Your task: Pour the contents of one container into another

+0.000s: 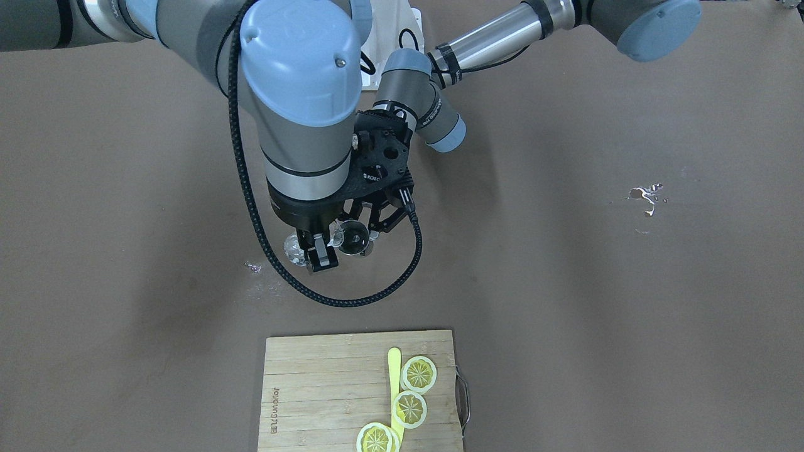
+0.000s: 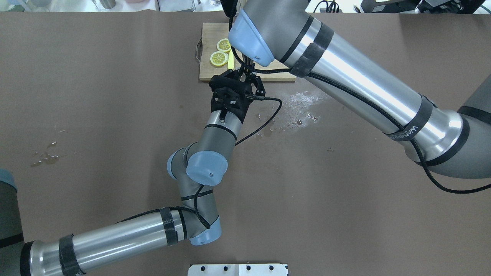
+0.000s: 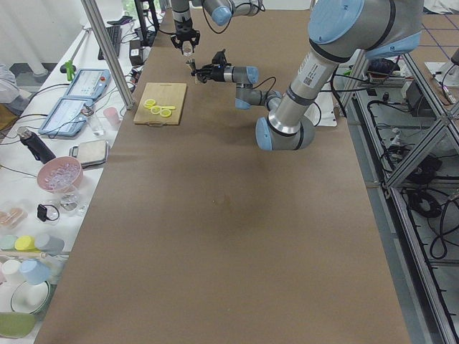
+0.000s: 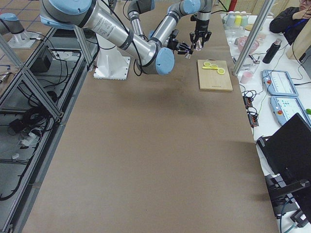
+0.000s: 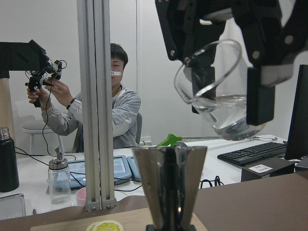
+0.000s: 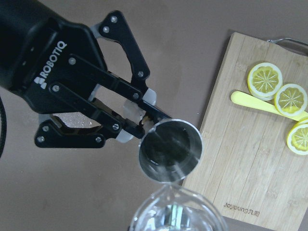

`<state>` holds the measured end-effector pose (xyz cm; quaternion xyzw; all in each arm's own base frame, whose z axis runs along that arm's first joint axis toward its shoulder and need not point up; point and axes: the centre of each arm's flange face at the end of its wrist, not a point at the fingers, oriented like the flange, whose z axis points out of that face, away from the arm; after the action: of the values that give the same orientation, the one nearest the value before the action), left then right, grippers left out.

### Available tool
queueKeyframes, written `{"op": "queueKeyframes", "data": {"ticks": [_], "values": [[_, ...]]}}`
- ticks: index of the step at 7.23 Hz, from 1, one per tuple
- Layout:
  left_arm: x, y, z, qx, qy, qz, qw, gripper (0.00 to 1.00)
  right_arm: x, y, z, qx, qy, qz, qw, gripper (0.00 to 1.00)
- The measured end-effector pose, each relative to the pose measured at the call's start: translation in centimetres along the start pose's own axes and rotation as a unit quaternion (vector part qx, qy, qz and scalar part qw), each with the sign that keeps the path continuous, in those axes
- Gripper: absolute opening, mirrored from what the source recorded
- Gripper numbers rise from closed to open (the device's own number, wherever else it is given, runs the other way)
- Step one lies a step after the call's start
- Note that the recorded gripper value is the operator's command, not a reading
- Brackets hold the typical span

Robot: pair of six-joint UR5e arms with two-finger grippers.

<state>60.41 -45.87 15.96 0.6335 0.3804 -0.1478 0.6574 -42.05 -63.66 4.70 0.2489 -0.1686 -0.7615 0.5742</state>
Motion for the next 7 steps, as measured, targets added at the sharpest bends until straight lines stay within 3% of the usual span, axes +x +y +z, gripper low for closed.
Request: {"op": "queueKeyframes", "data": {"ticks": [3, 7], "values": [[0.0, 0.0, 0.0, -0.001, 0.001, 0.000, 1.0000, 0.00, 0.1, -0.8, 0.2, -0.049, -0.015, -0.022, 0.9985, 0.00], [0.0, 0.0, 0.0, -0.001, 0.001, 0.002, 1.0000, 0.00, 1.1, -1.8, 0.2, -0.074, -0.027, -0.035, 0.9963, 0.00]]}}
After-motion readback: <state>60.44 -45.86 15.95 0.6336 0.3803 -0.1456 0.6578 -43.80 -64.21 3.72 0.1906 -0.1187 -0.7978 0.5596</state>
